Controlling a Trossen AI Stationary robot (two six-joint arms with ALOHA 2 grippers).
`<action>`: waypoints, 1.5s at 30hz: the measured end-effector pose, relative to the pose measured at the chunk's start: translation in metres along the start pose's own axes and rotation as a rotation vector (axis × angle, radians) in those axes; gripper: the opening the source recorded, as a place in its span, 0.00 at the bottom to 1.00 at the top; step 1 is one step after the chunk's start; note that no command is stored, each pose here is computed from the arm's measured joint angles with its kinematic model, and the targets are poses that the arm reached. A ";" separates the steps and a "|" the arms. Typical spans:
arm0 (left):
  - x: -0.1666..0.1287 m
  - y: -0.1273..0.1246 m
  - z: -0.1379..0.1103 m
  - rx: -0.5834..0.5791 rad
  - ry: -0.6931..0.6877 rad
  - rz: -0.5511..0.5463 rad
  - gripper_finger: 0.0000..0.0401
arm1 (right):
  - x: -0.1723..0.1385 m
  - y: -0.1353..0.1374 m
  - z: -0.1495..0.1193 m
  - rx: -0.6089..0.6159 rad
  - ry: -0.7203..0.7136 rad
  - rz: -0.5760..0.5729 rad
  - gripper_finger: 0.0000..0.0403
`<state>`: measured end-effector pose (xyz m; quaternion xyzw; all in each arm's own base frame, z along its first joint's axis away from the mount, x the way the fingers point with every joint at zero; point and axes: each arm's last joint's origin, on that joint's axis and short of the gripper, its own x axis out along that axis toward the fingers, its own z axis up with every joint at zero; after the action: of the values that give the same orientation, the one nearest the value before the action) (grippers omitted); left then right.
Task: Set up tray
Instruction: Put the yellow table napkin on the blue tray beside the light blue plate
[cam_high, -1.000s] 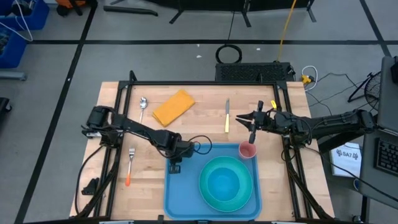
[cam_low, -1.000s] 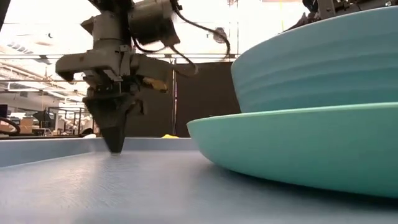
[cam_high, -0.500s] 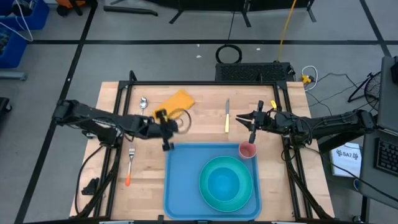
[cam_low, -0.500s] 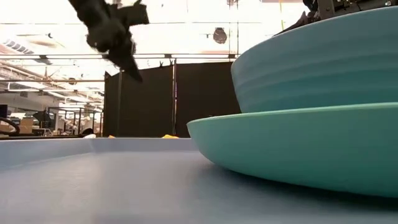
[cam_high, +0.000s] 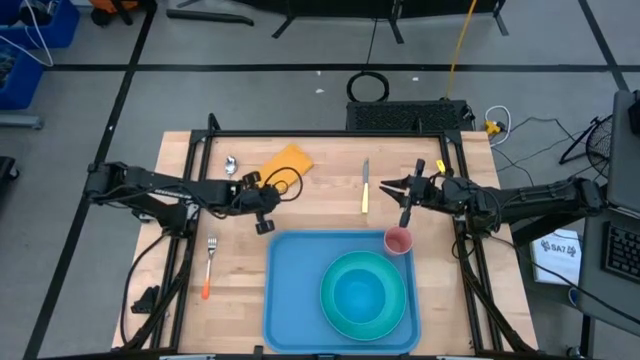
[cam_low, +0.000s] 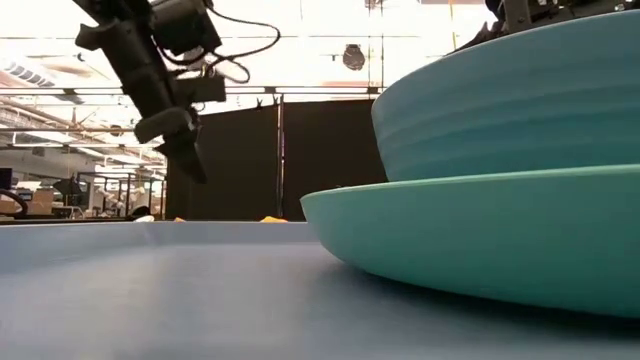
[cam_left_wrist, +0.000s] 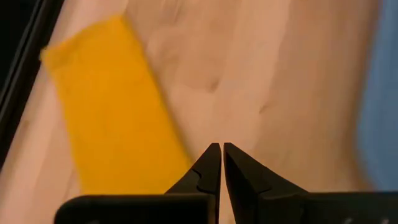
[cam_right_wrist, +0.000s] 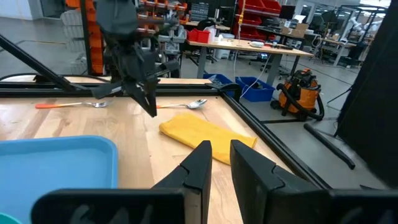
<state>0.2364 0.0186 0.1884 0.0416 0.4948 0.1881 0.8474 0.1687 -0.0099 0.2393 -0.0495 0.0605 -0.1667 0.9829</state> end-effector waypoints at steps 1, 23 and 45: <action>0.000 0.002 -0.002 0.003 0.021 0.019 0.07 | 0.000 0.000 0.000 0.001 0.000 -0.002 0.12; 0.031 -0.002 0.003 0.073 0.206 0.041 0.43 | 0.002 -0.008 -0.001 -0.009 0.009 -0.048 0.12; 0.058 -0.008 0.006 0.047 0.414 0.135 0.43 | 0.002 -0.008 -0.001 -0.006 0.007 -0.047 0.12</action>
<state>0.2695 0.0332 0.1417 0.0551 0.6584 0.2374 0.7121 0.1680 -0.0184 0.2391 -0.0532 0.0632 -0.1897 0.9784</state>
